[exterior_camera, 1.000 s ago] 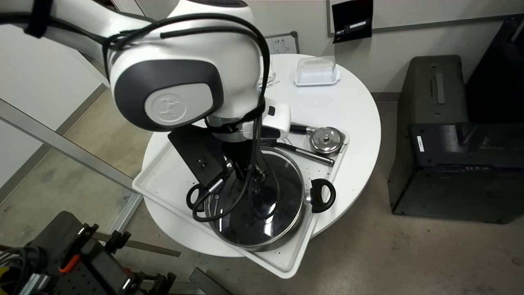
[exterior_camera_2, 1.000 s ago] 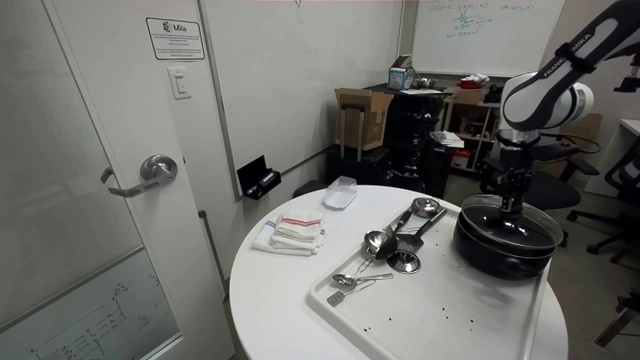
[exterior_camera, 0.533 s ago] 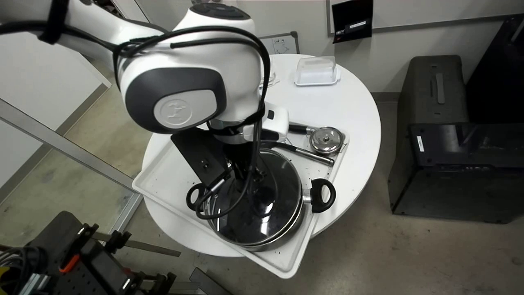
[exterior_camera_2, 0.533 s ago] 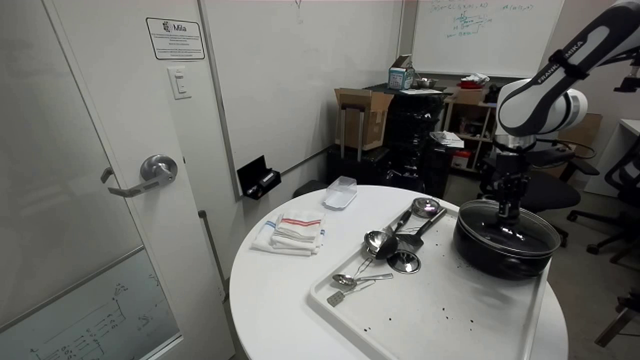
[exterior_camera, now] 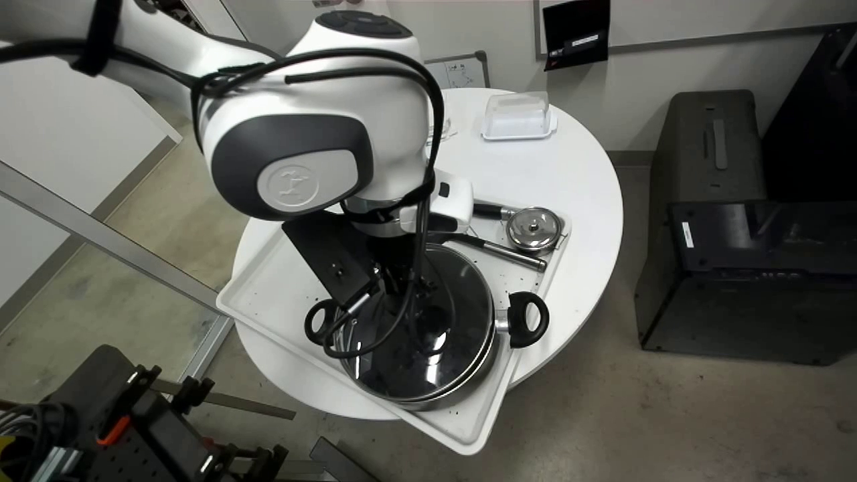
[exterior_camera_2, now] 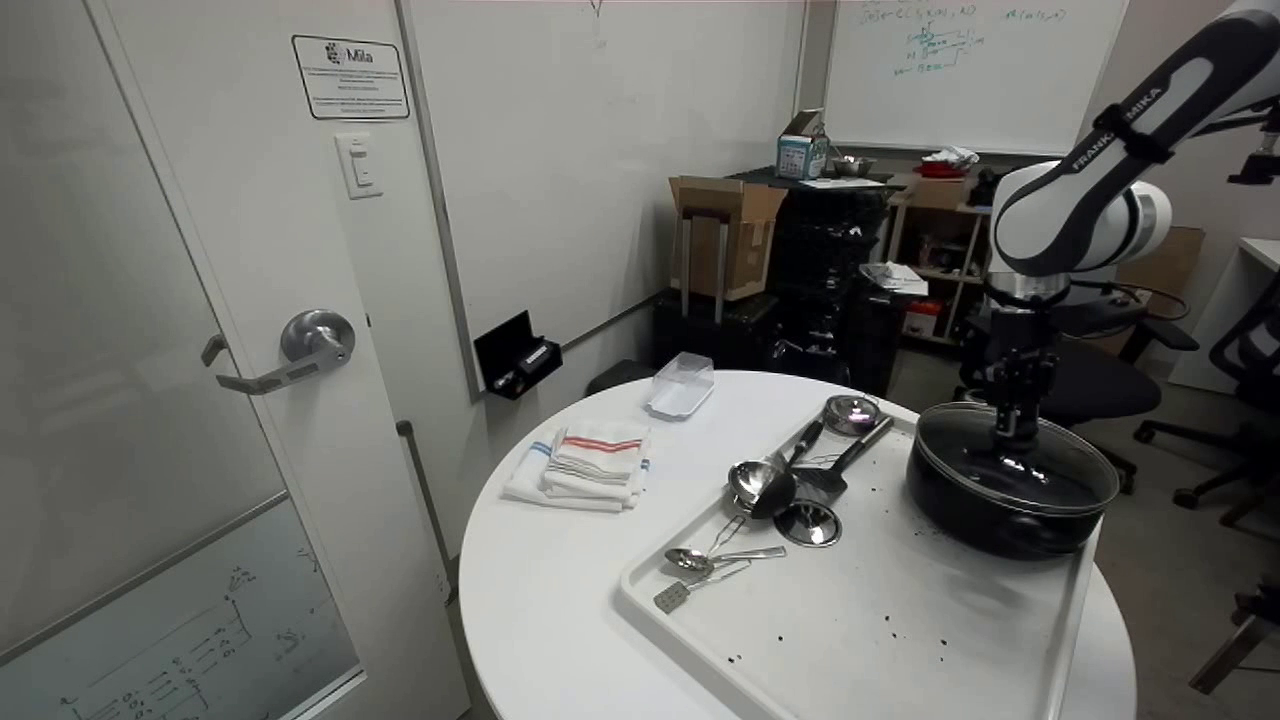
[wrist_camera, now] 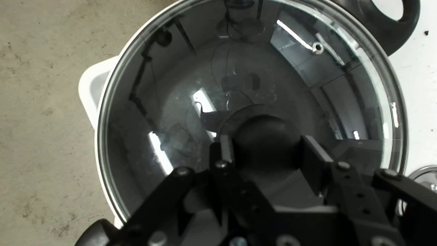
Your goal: Put the glass lid on the black pot.
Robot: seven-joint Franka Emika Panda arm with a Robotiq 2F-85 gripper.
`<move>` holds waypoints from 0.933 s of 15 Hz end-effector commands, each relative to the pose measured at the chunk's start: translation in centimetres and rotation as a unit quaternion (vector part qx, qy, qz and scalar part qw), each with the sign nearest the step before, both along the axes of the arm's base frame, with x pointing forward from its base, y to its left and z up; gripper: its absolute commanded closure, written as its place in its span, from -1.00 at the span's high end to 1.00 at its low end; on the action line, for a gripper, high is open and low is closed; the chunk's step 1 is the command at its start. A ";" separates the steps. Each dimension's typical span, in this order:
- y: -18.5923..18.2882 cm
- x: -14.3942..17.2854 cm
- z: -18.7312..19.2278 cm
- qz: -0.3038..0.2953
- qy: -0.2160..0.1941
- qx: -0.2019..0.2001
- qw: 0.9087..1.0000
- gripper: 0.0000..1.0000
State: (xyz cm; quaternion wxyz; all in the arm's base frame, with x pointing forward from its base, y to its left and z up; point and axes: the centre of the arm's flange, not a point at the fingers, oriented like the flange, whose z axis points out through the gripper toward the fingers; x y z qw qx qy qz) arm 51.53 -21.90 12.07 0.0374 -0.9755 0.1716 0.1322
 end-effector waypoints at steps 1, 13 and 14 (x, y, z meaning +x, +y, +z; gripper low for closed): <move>-0.2 0.9 0.5 -0.012 0.000 0.010 1.000 -0.50; -0.8 0.9 -0.1 -0.019 0.001 0.010 1.000 -0.50; -0.9 0.9 -0.1 -0.020 0.001 0.010 1.000 -0.50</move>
